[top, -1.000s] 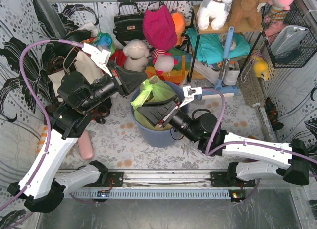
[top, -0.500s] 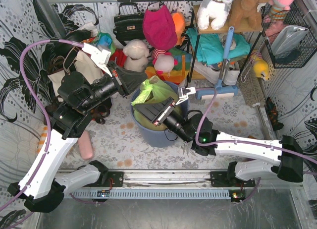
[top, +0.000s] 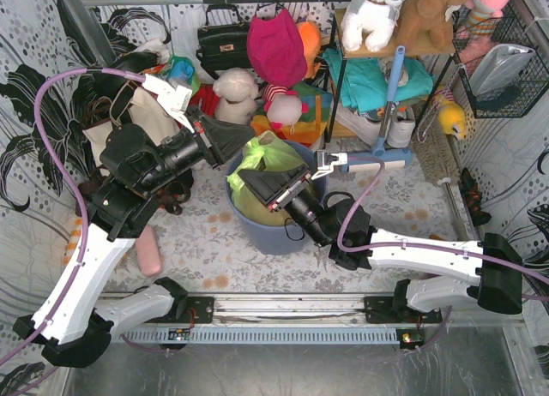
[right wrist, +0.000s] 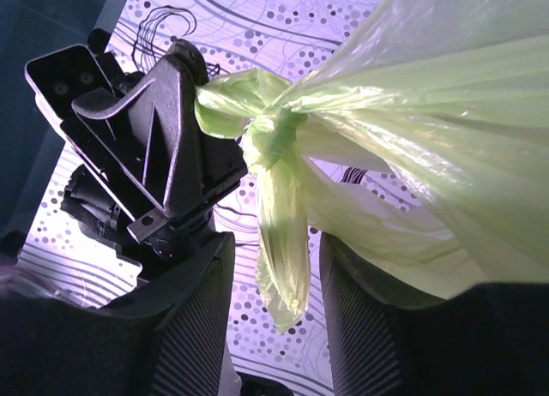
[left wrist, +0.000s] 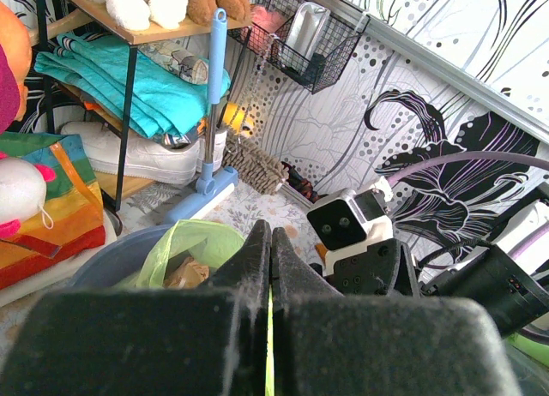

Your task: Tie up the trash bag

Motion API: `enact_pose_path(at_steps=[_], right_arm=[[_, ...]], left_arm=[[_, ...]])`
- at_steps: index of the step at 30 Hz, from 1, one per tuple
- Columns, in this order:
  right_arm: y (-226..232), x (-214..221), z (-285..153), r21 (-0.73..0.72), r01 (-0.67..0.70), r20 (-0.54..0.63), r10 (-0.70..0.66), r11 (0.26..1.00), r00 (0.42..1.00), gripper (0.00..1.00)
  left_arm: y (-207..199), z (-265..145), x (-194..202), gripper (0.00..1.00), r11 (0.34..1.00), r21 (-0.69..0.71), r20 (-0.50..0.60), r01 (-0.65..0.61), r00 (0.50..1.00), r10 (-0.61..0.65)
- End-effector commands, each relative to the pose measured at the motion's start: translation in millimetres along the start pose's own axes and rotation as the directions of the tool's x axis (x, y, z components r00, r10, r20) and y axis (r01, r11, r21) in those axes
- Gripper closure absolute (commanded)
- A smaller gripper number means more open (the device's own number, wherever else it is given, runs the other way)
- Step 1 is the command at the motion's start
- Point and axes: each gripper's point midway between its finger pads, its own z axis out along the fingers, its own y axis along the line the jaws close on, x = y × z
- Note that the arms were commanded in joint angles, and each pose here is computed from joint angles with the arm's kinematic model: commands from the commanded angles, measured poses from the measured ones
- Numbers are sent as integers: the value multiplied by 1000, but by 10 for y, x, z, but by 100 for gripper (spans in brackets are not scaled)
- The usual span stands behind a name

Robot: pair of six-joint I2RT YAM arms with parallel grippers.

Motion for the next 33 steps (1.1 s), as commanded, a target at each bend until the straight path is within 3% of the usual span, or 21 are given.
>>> enact_pose_path(at_steps=[1, 8, 29, 33], right_arm=[[163, -199, 10, -33, -13, 87, 16, 999, 996, 57], [122, -205, 35, -12, 11, 96, -10, 1000, 995, 67], [202, -145, 213, -44, 42, 75, -39, 998, 996, 64], [175, -139, 205, -34, 49, 70, -47, 998, 996, 77]], left_arm=[[-114, -27, -171, 100, 999, 37, 61, -24, 998, 22], [-103, -13, -163, 100, 999, 35, 53, -31, 998, 29], [-103, -23, -143, 100, 999, 36, 50, -31, 998, 29], [-92, -22, -134, 100, 999, 33, 49, -30, 998, 29]])
